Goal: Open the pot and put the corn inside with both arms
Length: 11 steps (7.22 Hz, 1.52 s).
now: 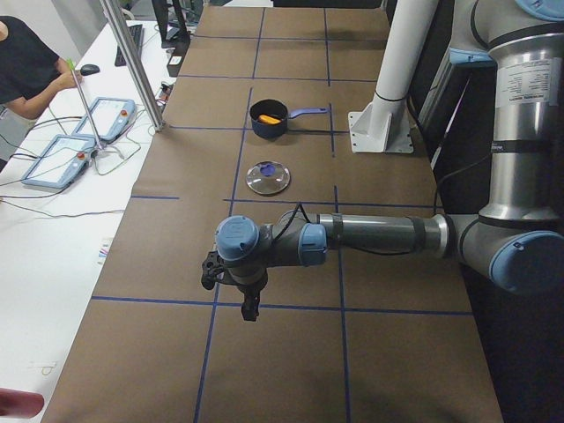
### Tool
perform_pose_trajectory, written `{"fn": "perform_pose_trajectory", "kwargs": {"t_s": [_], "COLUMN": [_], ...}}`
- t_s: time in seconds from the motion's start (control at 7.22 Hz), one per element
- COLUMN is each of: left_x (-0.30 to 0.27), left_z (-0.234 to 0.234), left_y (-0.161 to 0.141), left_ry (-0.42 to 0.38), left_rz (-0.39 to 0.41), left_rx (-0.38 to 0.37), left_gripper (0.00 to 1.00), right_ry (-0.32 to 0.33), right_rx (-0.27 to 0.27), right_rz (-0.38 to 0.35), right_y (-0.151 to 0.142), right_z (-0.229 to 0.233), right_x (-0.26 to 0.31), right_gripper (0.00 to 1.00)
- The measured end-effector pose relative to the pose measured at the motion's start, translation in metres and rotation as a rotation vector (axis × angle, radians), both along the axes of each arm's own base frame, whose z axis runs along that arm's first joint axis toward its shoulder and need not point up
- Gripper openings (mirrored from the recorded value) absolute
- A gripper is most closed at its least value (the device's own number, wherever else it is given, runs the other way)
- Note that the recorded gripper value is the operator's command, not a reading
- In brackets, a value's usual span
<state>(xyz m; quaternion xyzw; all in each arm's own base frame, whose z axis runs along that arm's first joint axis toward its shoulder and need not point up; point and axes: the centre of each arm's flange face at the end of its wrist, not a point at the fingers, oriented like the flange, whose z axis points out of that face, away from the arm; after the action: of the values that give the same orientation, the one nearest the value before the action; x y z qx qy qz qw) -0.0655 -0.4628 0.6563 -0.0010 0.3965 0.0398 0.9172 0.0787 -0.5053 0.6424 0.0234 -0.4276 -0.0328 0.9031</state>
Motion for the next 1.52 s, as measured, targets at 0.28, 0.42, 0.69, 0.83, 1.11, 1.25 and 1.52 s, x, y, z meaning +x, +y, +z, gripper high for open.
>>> {"fn": "perform_pose_trajectory", "kwargs": {"t_s": [0.28, 0.42, 0.69, 0.83, 1.11, 1.25, 1.52], "left_x": [0.0, 0.0, 0.0, 0.0, 0.0, 0.0, 0.0], "left_z": [-0.001, -0.001, -0.001, -0.001, 0.0, 0.0, 0.0], "left_y": [-0.001, 0.0, 0.0, 0.0, 0.0, 0.0, 0.0], "left_ry": [-0.001, -0.001, -0.002, -0.002, -0.003, -0.003, -0.004], "left_rz": [0.0, 0.0, 0.0, 0.0, 0.0, 0.0, 0.0], "left_rx": [0.002, 0.002, 0.001, 0.001, 0.0, 0.0, -0.001], "left_gripper": [1.0, 1.0, 1.0, 1.0, 1.0, 1.0, 1.0], "right_ry": [0.011, 0.025, 0.039, 0.039, 0.04, 0.04, 0.039], "right_rx": [-0.043, -0.037, -0.026, -0.026, -0.026, -0.027, -0.029], "right_rz": [0.003, 0.004, 0.009, 0.013, 0.018, 0.02, 0.023], "right_y": [0.012, 0.014, 0.013, 0.013, 0.013, 0.012, 0.012], "right_z": [0.026, 0.03, 0.03, 0.029, 0.028, 0.028, 0.028], "right_x": [0.001, 0.003, 0.005, 0.007, 0.008, 0.009, 0.009], "right_gripper": [1.0, 1.0, 1.0, 1.0, 1.0, 1.0, 1.0]}}
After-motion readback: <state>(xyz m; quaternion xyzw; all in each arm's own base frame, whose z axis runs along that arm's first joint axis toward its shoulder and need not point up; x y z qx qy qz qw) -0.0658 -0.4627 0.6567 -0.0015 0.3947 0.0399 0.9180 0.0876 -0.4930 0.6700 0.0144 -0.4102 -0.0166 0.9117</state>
